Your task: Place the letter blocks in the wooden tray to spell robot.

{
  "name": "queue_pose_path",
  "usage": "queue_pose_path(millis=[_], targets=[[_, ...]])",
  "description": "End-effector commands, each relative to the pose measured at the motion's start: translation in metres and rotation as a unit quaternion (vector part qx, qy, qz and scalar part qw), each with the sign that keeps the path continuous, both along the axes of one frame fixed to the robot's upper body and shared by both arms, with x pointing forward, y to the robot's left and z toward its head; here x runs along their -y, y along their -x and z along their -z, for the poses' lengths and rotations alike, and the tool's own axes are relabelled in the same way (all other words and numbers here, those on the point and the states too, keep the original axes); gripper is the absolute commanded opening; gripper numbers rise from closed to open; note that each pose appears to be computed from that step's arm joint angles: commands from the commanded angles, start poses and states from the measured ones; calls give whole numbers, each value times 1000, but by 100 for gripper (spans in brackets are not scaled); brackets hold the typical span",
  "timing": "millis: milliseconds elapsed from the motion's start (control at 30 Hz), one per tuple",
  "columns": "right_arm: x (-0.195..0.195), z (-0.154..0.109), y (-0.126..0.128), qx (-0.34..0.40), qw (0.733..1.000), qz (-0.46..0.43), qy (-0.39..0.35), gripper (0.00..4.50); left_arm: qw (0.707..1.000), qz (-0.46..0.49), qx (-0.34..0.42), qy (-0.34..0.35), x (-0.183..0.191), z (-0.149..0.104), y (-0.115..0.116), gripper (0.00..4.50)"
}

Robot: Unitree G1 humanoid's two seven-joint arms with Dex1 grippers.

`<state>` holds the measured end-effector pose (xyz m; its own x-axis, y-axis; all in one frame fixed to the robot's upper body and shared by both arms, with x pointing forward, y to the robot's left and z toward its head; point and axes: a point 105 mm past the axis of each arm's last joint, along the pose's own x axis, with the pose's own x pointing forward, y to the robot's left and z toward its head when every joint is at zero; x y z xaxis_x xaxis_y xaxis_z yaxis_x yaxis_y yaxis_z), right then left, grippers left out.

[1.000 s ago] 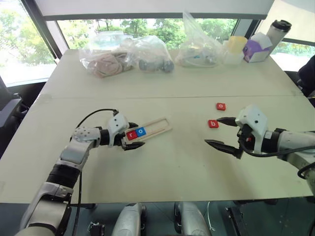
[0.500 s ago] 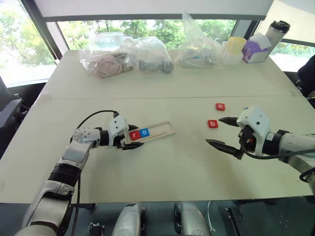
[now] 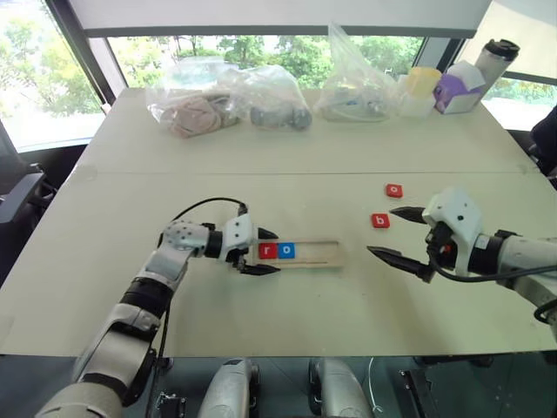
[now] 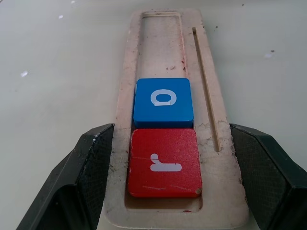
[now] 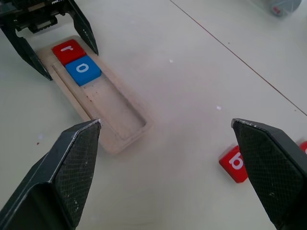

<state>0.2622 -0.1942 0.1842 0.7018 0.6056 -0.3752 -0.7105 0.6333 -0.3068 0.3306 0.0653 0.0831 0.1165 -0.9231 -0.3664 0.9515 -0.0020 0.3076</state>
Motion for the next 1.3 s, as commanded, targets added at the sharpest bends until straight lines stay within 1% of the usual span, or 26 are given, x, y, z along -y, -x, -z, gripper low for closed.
queue_pose_path(millis=[33, 200, 367, 433, 467, 567, 700, 833, 900, 1000, 1167, 1233, 1300], targets=[[-1, -12, 6, 24, 1000, -3, 10, 450, 999, 29, 14, -11, 18, 6, 2, 318], [-2, -11, 10, 21, 1000, 2, 9, 450, 999, 34, 13, -18, 25, 8, 0, 318], [-2, -11, 10, 21, 1000, 4, 9, 450, 998, 43, -7, -36, 22, 16, 4, 318], [-3, -11, 10, 21, 1000, 4, 9, 450, 998, 40, -15, -40, 21, 17, 5, 421], [-3, -11, 9, 21, 1000, 4, 9, 450, 998, 37, -22, -42, 20, 18, 5, 445], [-4, -12, 8, 23, 1000, 2, 10, 450, 997, 35, -41, -48, 18, 19, 7, 445], [-4, -13, 6, 24, 1000, 1, 10, 450, 998, 30, -41, -40, 17, 13, 6, 445], [-3, -13, 5, 18, 1000, 5, 5, 450, 999, 16, -42, -12, 13, -4, 3, 445], [-2, -12, 3, 17, 1000, 11, -3, 450, 999, 4, -42, 10, 8, -16, 1, 445], [1, -10, -9, 24, 998, 51, -15, 450, 997, -15, -49, 62, -5, -43, 2, 445], [3, -1, -38, 12, 984, 163, -70, 450, 990, -68, -40, 117, -39, -89, 6, 445], [5, 6, -50, 6, 974, 210, -80, 450, 986, -87, -43, 134, -47, -103, 9, 445], [10, 18, -65, -6, 959, 271, -84, 450, 984, -103, -40, 143, -56, -116, 15, 445]])
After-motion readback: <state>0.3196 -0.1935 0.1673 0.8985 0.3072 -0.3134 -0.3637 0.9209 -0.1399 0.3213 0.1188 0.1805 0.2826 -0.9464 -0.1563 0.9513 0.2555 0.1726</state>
